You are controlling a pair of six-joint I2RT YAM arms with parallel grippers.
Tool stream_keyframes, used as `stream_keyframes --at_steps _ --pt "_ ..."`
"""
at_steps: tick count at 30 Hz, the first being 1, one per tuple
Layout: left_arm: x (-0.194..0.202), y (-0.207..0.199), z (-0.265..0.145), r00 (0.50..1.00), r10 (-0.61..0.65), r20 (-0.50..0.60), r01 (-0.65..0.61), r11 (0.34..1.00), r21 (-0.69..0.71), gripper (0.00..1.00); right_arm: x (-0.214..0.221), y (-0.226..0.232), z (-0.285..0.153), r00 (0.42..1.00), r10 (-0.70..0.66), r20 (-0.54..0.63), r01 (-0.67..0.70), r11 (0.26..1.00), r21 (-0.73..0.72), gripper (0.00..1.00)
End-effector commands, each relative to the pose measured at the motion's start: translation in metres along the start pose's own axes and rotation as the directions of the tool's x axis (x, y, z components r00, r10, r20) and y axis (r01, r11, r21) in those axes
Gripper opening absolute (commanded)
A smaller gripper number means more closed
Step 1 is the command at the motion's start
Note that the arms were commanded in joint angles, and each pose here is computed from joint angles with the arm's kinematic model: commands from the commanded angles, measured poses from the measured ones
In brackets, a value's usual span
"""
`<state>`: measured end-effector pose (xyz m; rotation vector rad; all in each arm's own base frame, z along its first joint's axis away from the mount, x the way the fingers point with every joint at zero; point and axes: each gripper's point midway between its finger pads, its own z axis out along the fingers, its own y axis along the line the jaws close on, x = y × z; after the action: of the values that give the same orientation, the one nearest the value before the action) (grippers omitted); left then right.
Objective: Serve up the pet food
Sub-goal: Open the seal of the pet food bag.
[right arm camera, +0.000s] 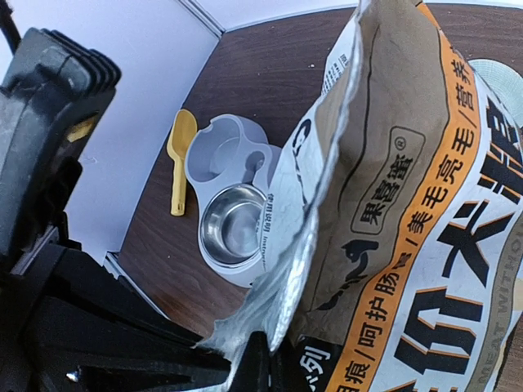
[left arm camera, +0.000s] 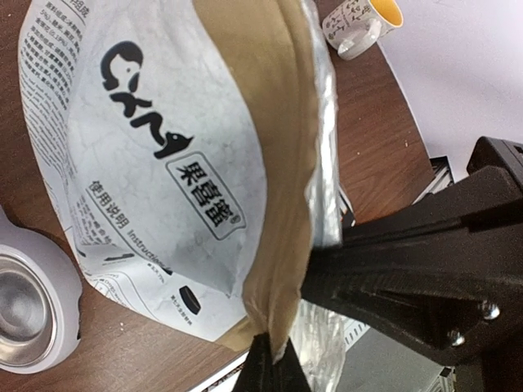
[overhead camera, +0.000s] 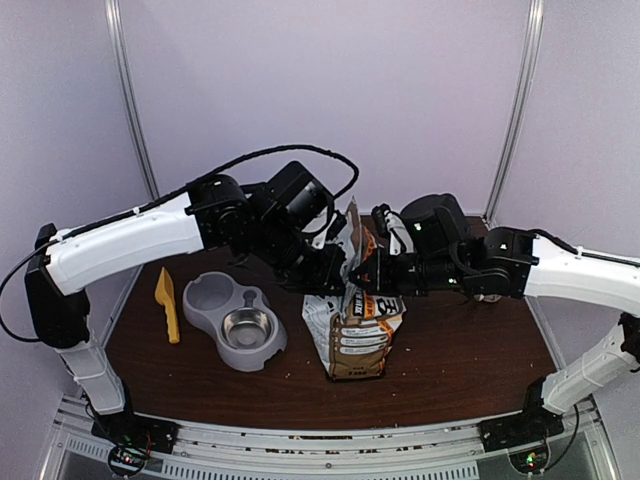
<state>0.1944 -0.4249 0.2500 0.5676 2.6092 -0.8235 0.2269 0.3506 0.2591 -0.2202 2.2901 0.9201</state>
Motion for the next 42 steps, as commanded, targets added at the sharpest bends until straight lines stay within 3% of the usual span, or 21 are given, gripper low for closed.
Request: stream_keyframes --at_steps 1,9,19,24,26,30,34,42 --pt "-0.018 0.011 -0.024 0.993 0.002 0.121 0.005 0.999 -0.054 0.0 -0.01 -0.03 -0.015 0.999 -0.027 0.044 0.02 0.985 0.169 0.0" --pt "-0.023 0.01 -0.039 0.987 0.005 0.159 0.003 0.999 -0.05 0.0 -0.022 -0.053 -0.048 0.994 -0.046 0.101 0.015 0.956 0.291 0.0" --pt "-0.029 -0.012 -0.06 0.979 0.057 0.198 -0.064 0.998 0.03 0.0 -0.028 -0.052 -0.066 0.992 -0.047 0.113 0.012 0.957 0.29 0.0" --pt "-0.041 -0.004 -0.063 0.973 0.029 0.227 -0.03 1.0 0.001 0.34 -0.032 -0.042 -0.07 0.993 -0.052 0.109 0.022 0.965 0.26 0.0" --pt "-0.048 0.002 -0.066 0.969 0.013 0.246 -0.011 1.0 -0.009 0.48 -0.035 -0.038 -0.074 0.992 -0.057 0.114 0.028 0.97 0.243 0.11" --pt "-0.065 0.009 -0.073 0.96 0.016 0.28 -0.009 1.0 -0.025 0.66 -0.045 -0.029 -0.086 0.988 -0.081 0.128 0.051 0.973 0.226 0.31" --pt "-0.075 0.012 -0.07 0.962 0.043 0.269 -0.03 0.998 -0.053 0.76 -0.056 -0.027 -0.094 0.984 -0.111 0.139 0.076 0.969 0.237 0.4" --pt "-0.087 0.008 -0.05 0.966 0.101 0.239 -0.086 0.994 -0.072 0.87 -0.074 -0.014 -0.078 0.983 -0.156 0.098 0.133 0.969 0.209 0.47"
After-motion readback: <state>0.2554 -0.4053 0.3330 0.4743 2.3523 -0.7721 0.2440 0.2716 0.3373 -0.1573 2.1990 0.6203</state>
